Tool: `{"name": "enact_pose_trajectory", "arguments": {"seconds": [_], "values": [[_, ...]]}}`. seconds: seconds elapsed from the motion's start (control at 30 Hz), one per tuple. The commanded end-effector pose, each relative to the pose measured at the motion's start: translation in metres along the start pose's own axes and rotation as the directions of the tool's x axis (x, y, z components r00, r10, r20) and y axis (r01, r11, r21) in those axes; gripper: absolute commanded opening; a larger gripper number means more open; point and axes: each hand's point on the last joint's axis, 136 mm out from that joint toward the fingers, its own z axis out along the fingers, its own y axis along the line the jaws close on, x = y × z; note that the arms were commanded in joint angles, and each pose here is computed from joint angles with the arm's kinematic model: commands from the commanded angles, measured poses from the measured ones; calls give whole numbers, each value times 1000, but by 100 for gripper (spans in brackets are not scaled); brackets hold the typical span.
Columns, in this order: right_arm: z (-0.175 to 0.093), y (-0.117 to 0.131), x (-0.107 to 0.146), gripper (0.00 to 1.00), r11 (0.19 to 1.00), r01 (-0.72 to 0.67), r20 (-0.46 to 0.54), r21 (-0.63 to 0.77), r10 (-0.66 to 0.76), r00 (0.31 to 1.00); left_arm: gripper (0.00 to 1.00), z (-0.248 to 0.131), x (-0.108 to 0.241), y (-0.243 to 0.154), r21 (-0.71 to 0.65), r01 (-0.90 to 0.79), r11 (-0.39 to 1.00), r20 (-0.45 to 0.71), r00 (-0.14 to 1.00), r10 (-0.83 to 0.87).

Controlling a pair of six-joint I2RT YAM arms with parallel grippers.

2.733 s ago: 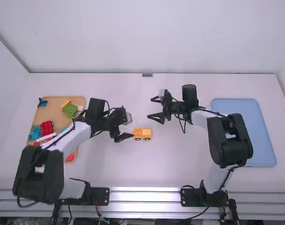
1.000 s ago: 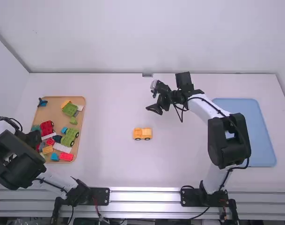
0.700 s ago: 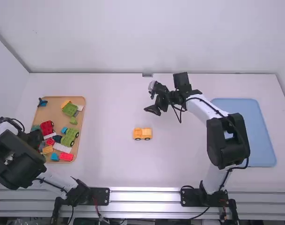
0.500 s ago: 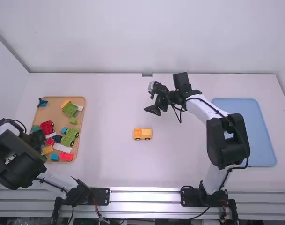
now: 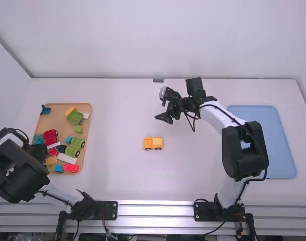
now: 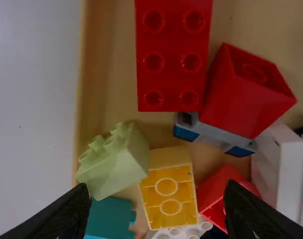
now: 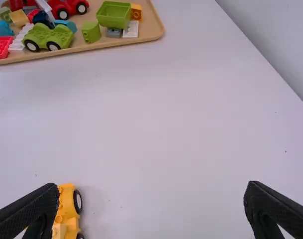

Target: Assemble lego blocks to make yellow taxi

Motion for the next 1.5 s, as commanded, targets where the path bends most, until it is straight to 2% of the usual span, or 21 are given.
{"name": "enact_pose_trajectory", "arguments": {"seconds": [0.0,0.1,0.17,0.23,0.4,0.53,0.73,0.87,1.33,1.47], "values": [[-8,-5,-21,98,999,46,29,19,-47,998,71,6,7,1,-26,-33,999,-3,999,33],[-8,-5,-21,99,999,46,29,20,-47,998,69,12,14,-9,-13,-63,998,-10,998,62],[-8,-5,-21,99,999,46,29,20,-47,999,61,15,19,-13,-25,-68,997,-6,998,67],[-8,-5,-21,99,999,45,28,20,-46,999,58,19,22,-14,-42,-58,997,5,998,59],[-9,-5,-20,99,999,40,27,19,-41,999,55,20,25,-5,-106,38,994,33,999,-35],[-10,-7,-19,98,999,39,27,25,-39,999,53,20,24,-3,-108,47,993,32,999,-44],[-10,-7,-19,99,999,37,26,24,-38,999,55,21,29,-8,-83,46,995,4,999,-46],[-10,-8,-20,98,999,43,29,28,-44,999,57,17,31,-18,-29,-24,999,-48,999,23],[-8,-9,-19,99,998,51,13,43,-52,999,57,11,36,-11,-65,-9,998,-87,996,3],[-8,-9,-19,99,995,95,12,43,-96,995,57,9,36,-4,-88,-3,996,-96,995,-5]]}}
